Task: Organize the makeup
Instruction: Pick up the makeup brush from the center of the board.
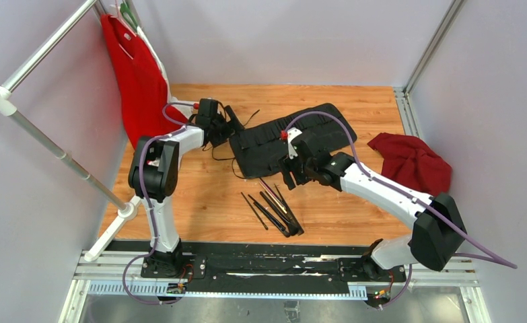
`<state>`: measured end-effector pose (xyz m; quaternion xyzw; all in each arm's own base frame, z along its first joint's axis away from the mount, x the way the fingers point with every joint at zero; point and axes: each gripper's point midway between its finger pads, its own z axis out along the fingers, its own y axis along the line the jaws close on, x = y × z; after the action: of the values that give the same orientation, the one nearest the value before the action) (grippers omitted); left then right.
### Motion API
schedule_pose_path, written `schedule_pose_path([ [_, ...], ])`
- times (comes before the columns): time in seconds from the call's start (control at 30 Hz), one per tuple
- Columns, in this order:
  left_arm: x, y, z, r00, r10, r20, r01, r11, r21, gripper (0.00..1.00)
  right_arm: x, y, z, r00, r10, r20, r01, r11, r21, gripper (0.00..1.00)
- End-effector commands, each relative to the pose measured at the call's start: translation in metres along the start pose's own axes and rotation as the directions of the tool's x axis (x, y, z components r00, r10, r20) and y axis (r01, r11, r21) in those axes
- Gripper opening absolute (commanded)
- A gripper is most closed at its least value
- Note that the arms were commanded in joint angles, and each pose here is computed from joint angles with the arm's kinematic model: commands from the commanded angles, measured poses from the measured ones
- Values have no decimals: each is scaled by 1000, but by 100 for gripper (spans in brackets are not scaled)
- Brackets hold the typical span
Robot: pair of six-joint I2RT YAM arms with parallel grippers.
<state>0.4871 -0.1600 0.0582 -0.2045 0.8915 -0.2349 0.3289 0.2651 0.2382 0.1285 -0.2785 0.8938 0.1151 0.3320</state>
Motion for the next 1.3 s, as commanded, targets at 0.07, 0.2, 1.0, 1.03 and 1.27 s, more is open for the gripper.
schedule_pose_path([
  [0.07,-19,-36,-13,992,-107,66,95,981,171,98,6,-7,-5,1000,24,-1,-24,1000,20,69],
  [0.2,-22,-40,-17,987,-137,83,118,972,202,98,8,-7,-4,1000,29,-6,-29,999,17,69],
  [1.0,-34,-42,-14,981,-156,117,127,967,219,98,6,-6,-5,1000,30,-6,-30,999,17,69],
  [1.03,-33,-41,-13,981,-155,114,128,968,218,98,6,-6,-5,1000,30,-5,-30,999,18,69],
  [1.27,-22,-35,0,984,-157,78,138,968,212,98,8,-6,-5,999,33,-11,-33,999,19,69],
])
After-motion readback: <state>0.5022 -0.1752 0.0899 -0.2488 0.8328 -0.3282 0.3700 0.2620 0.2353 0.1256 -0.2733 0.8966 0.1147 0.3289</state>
